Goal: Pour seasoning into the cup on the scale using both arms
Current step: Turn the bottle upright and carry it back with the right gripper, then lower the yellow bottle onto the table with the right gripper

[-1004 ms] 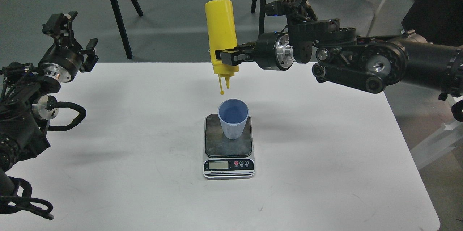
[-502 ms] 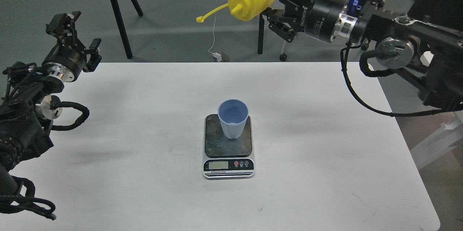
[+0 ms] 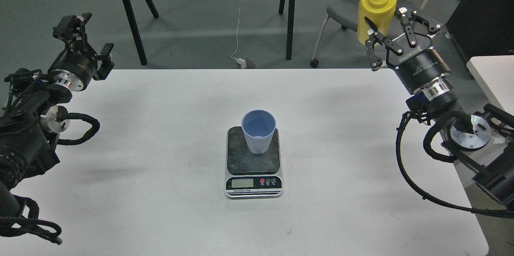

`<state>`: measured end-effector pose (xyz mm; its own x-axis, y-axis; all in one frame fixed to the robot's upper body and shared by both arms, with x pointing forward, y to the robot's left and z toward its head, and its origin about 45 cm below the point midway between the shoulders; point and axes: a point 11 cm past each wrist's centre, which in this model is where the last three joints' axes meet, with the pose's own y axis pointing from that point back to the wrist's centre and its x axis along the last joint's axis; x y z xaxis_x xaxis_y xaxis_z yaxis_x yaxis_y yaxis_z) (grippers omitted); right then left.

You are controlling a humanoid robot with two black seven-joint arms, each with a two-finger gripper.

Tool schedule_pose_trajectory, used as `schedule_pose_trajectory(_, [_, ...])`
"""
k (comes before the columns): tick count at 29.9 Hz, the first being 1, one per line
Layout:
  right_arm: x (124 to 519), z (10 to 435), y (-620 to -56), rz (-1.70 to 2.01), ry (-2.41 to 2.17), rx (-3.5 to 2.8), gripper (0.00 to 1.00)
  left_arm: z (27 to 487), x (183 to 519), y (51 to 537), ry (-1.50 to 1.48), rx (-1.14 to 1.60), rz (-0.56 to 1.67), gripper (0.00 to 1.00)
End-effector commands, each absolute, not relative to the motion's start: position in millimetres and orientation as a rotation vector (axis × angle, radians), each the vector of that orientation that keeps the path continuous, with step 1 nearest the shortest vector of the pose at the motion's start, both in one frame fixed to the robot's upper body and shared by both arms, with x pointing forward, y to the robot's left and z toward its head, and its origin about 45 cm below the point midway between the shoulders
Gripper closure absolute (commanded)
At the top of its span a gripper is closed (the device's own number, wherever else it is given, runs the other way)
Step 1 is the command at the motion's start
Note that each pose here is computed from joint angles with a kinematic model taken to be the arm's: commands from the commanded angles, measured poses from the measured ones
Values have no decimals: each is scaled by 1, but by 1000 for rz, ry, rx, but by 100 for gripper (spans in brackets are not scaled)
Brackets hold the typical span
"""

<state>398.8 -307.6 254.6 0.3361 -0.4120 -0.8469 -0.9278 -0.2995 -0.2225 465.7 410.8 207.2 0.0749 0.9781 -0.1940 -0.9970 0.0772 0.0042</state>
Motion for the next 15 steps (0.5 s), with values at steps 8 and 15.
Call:
schedule_pose_trajectory(8, [345,180,-320,1019,1251,-1524,72,202,464,408,169,-133,1484,6])
schedule_pose_trajectory(15, [333,147,-323,1044,1318,-1396,72,203,464,409,166,-131,1484,6])
